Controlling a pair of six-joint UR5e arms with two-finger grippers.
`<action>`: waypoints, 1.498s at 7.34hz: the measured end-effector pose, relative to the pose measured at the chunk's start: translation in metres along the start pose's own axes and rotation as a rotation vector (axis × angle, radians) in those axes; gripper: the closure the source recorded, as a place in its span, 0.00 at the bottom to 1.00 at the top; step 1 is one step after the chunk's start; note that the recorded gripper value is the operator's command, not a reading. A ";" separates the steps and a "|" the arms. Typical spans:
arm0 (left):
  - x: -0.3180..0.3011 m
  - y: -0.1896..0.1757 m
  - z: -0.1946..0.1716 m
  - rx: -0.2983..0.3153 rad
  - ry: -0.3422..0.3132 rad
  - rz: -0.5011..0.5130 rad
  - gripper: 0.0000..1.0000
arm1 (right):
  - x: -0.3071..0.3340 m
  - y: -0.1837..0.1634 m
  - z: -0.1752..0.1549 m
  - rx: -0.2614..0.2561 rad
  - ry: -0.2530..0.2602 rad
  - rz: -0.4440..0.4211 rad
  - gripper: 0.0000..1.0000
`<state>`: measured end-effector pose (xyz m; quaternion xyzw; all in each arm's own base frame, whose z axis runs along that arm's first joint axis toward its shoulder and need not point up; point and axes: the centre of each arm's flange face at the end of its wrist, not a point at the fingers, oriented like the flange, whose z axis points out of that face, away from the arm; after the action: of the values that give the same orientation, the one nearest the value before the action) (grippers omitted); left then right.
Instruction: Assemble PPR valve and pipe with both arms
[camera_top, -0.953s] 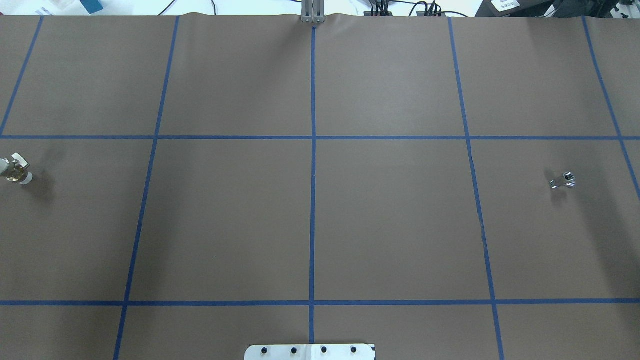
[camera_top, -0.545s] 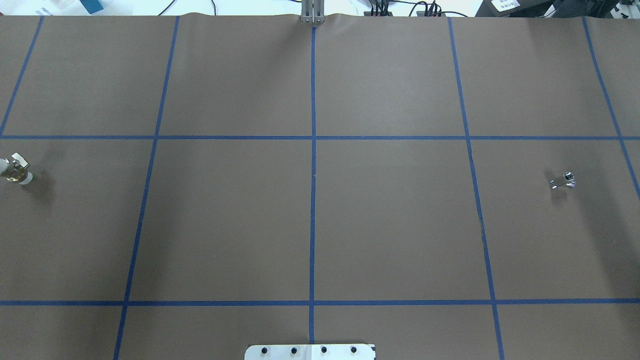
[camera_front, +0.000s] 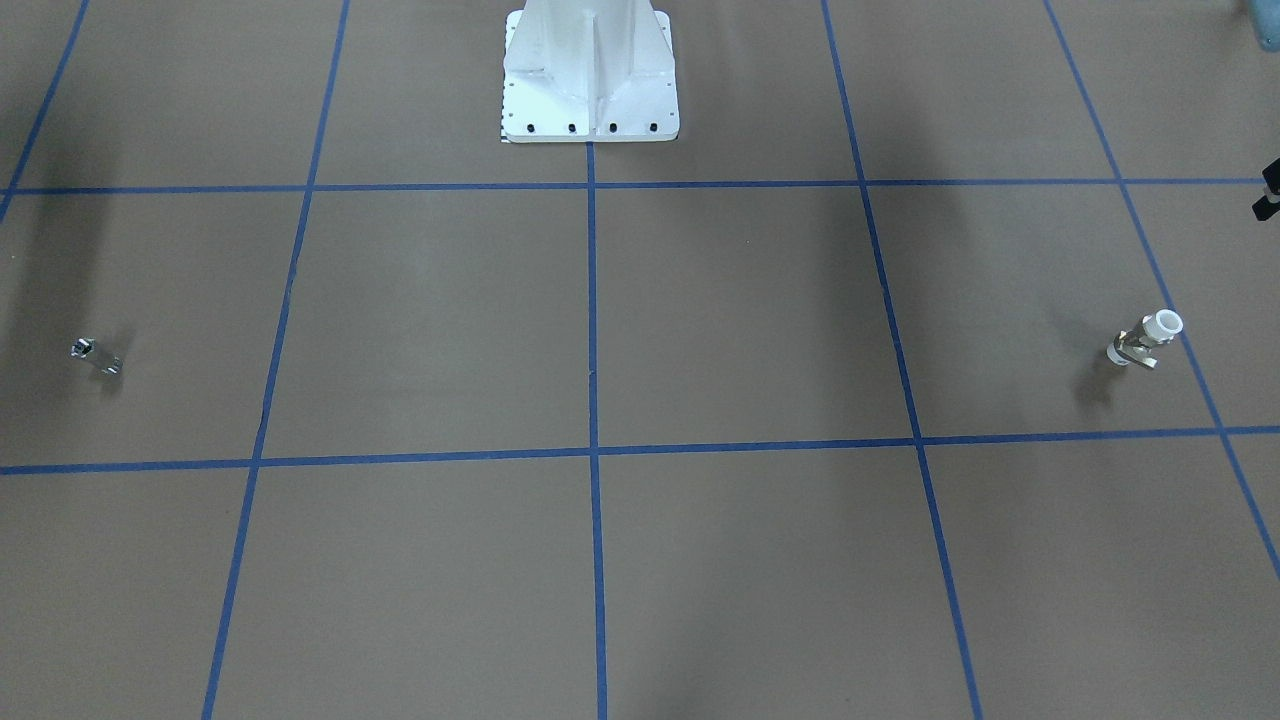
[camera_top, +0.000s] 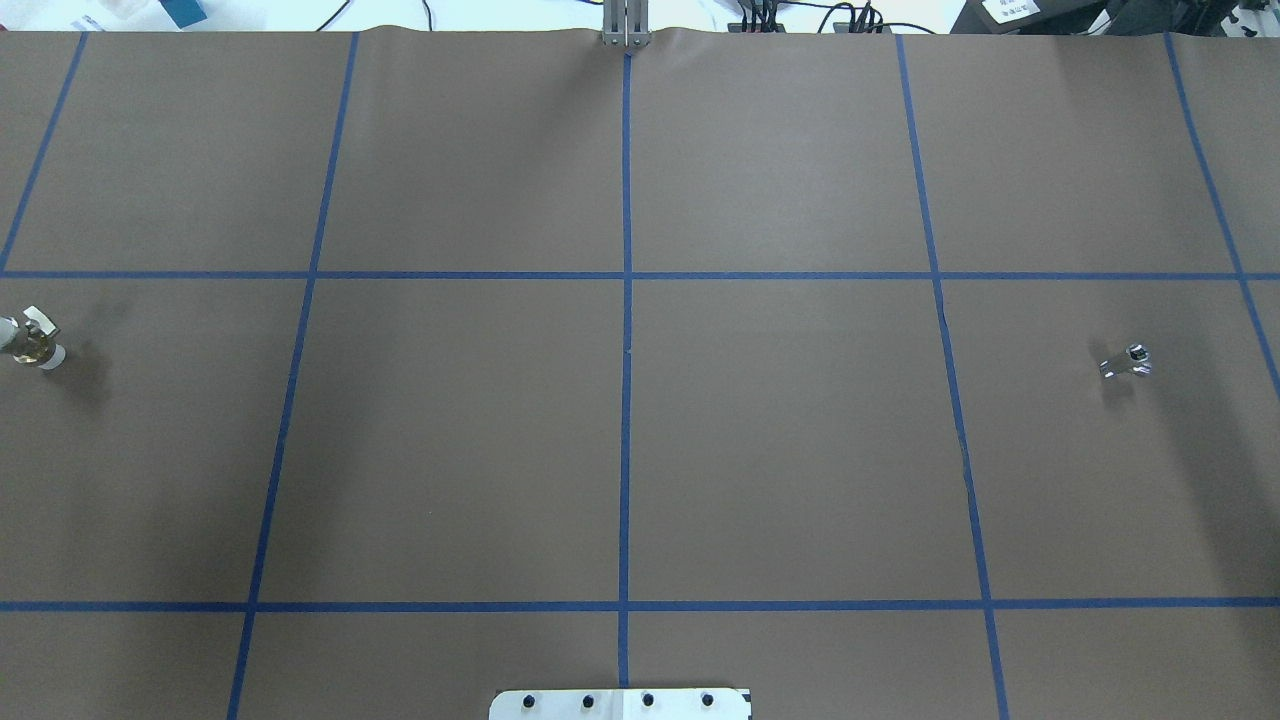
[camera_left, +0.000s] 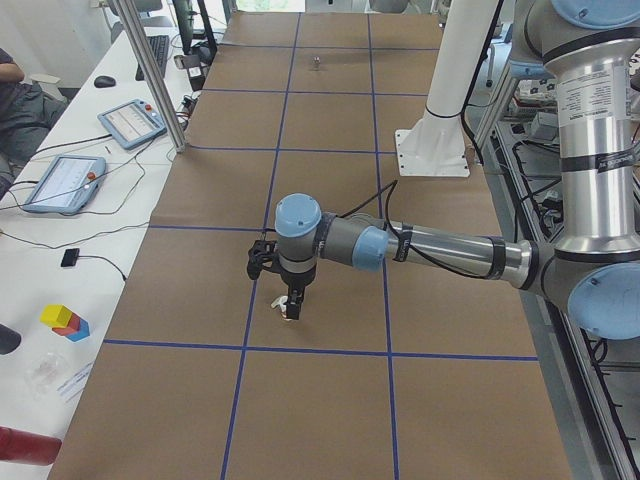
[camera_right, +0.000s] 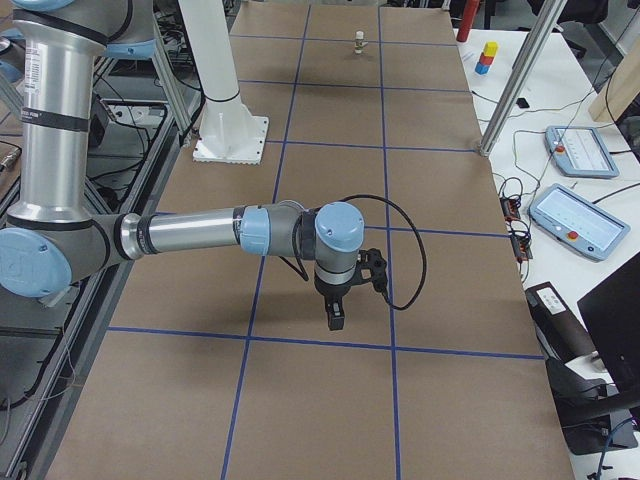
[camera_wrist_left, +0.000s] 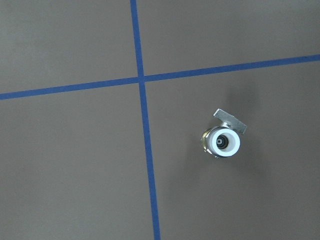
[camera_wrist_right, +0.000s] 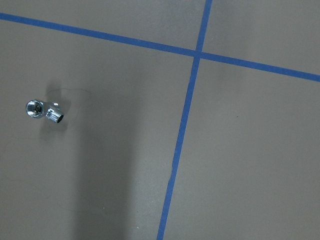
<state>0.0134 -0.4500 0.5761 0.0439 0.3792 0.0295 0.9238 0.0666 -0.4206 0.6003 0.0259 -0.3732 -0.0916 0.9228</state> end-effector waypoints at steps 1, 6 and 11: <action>0.009 -0.013 0.019 -0.010 0.008 0.016 0.01 | 0.000 0.000 0.000 0.000 0.000 0.001 0.00; 0.036 -0.044 0.105 -0.070 0.030 0.099 0.04 | 0.001 0.000 0.001 -0.001 -0.001 0.001 0.00; 0.032 -0.055 0.123 -0.062 0.036 0.115 0.33 | 0.001 0.000 0.001 -0.002 -0.001 0.002 0.00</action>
<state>0.1235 -0.5089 0.6353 0.0364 0.3916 0.0952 0.9145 0.0666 -0.4206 0.6021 0.0247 -0.3736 -0.0911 0.9228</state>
